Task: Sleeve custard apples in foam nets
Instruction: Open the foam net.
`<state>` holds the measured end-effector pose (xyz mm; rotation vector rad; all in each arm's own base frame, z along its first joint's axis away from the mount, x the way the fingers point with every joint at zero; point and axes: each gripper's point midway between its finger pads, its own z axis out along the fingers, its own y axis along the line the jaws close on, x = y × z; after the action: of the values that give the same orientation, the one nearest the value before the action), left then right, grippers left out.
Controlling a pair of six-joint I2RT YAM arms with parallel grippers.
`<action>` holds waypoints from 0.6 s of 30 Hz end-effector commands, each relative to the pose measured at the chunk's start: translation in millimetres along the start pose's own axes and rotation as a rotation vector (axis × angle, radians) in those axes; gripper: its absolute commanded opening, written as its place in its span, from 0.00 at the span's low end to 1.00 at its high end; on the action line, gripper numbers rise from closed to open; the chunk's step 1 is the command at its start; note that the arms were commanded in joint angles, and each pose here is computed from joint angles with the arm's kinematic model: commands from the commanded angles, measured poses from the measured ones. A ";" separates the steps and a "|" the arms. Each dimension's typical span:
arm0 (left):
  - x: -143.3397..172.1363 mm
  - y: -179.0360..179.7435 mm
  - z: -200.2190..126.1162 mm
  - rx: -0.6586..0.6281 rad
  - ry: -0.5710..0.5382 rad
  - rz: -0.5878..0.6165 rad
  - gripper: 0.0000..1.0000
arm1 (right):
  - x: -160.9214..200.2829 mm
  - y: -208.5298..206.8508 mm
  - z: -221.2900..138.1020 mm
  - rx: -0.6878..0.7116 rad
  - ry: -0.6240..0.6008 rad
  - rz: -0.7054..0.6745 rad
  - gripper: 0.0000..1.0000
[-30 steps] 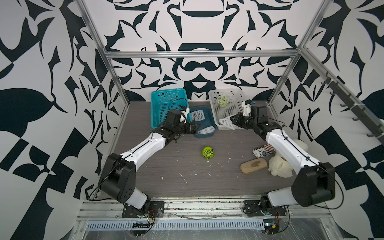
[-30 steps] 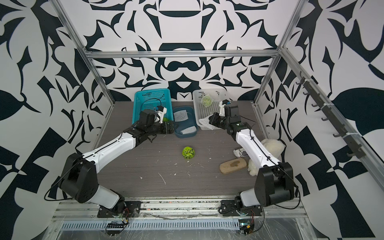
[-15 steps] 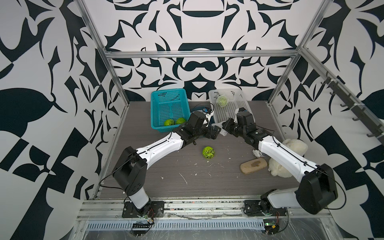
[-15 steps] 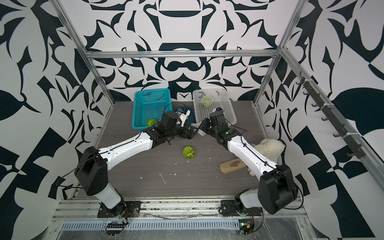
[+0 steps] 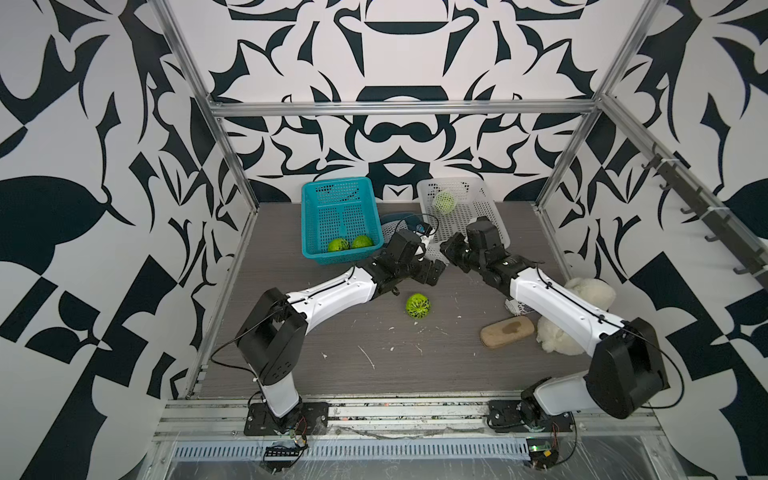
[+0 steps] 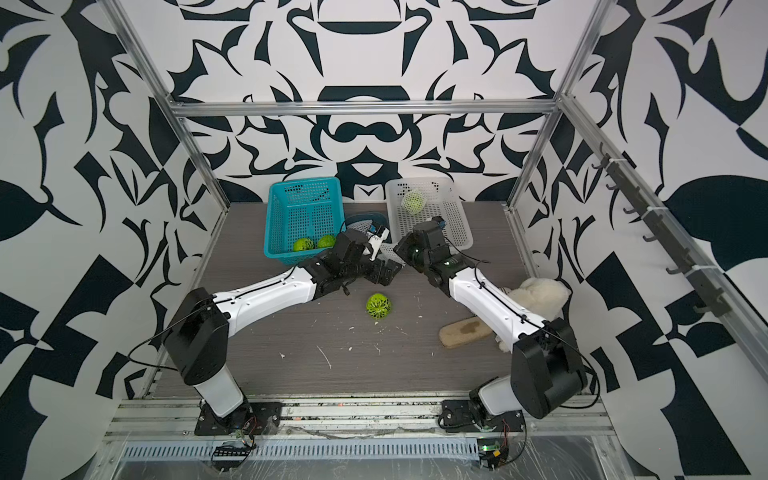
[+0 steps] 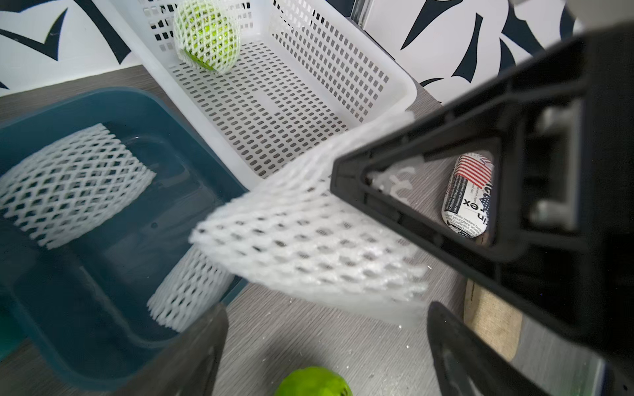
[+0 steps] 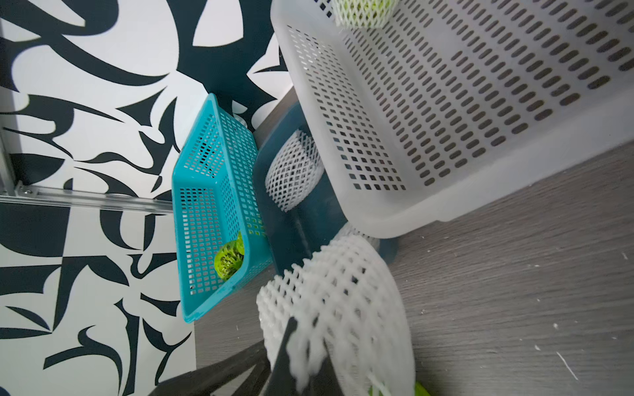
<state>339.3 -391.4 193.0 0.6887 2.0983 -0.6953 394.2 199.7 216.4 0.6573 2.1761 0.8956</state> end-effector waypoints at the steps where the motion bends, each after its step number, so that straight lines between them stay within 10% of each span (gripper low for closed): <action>1: -1.0 1.8 9.8 -0.015 -0.018 0.030 0.93 | -11.9 28.9 -4.4 -0.079 -0.035 0.025 0.00; 5: -9.2 1.8 14.6 -0.017 -0.045 0.034 0.87 | -8.6 28.2 -2.0 -0.075 -0.020 0.026 0.00; 18: -21.3 11.5 7.0 0.061 -0.071 -0.075 0.22 | -5.3 17.8 1.0 -0.050 -0.021 0.008 0.00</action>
<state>359.6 -392.5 182.1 0.6355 2.0961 -0.7310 397.9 203.0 213.2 0.6869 2.1732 0.9077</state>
